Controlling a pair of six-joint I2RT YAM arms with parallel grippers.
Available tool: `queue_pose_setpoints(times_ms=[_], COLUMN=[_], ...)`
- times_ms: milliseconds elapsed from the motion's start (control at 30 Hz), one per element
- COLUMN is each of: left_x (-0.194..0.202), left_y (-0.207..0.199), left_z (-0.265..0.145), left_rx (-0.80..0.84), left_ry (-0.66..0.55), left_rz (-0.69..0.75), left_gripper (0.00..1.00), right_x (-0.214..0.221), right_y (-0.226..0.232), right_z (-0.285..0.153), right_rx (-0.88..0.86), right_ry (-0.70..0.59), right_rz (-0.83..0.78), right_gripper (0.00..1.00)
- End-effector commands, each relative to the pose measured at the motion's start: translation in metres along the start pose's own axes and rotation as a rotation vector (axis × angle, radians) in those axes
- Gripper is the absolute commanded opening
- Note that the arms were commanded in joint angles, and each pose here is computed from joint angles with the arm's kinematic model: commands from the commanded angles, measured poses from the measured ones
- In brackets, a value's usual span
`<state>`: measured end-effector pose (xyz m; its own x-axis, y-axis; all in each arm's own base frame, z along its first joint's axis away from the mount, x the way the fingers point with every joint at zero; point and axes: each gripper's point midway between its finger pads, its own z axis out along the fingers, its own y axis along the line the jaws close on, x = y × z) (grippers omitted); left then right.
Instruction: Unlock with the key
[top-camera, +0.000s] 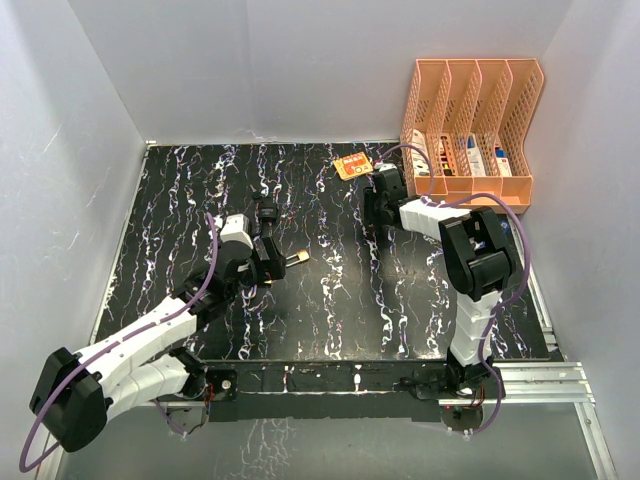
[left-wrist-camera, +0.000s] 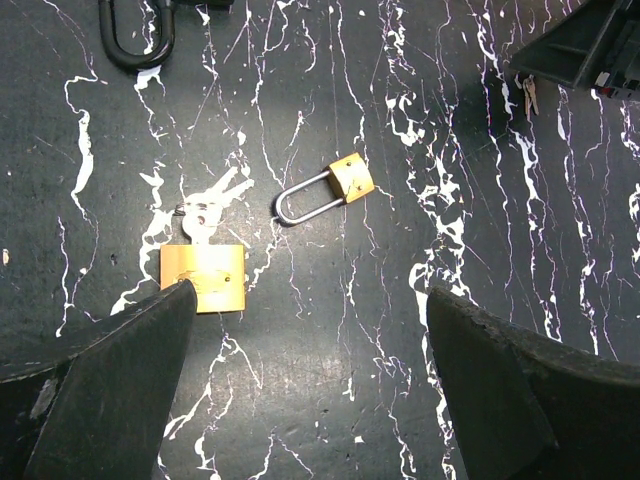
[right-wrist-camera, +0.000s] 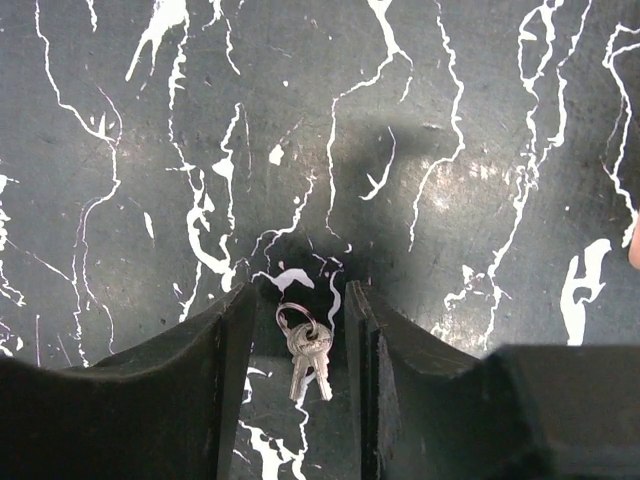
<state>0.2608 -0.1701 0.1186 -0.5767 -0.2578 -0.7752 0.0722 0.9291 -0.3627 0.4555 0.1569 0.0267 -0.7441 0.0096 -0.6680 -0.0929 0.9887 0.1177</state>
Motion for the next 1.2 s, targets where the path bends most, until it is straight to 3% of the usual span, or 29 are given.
queue_pose_setpoints(times_ms=[0, 133, 400, 633, 900, 967, 1033, 1167], left_x=[0.0, 0.002, 0.001, 0.0, 0.0, 0.001, 0.001, 0.003], left_y=[0.0, 0.002, 0.004, 0.005, 0.006, 0.006, 0.006, 0.007], left_z=[0.0, 0.0, -0.001, -0.002, -0.002, -0.002, -0.002, -0.002], left_rx=[0.0, -0.006, -0.013, -0.017, -0.02, -0.02, -0.02, -0.022], left_ry=[-0.004, -0.002, -0.006, -0.008, -0.007, -0.005, -0.004, 0.001], left_rz=[0.011, 0.015, 0.019, 0.02, 0.022, 0.023, 0.023, 0.025], left_gripper=[0.97, 0.97, 0.97, 0.98, 0.98, 0.98, 0.98, 0.98], right_x=[0.003, 0.01, 0.026, 0.027, 0.017, 0.014, 0.014, 0.018], right_y=[0.008, 0.008, 0.0, 0.0, 0.001, 0.004, 0.007, 0.008], right_z=[0.007, 0.007, 0.005, 0.002, -0.006, -0.009, -0.012, -0.014], right_rx=[-0.047, -0.048, -0.022, -0.021, -0.027, -0.045, -0.059, -0.072], right_ry=[0.018, 0.037, 0.062, 0.064, 0.031, 0.025, 0.031, 0.041], right_rz=[-0.005, -0.004, -0.002, 0.0, 0.002, 0.003, 0.005, 0.014], right_gripper=[0.35, 0.28, 0.24, 0.09, 0.01, 0.06, 0.22, 0.29])
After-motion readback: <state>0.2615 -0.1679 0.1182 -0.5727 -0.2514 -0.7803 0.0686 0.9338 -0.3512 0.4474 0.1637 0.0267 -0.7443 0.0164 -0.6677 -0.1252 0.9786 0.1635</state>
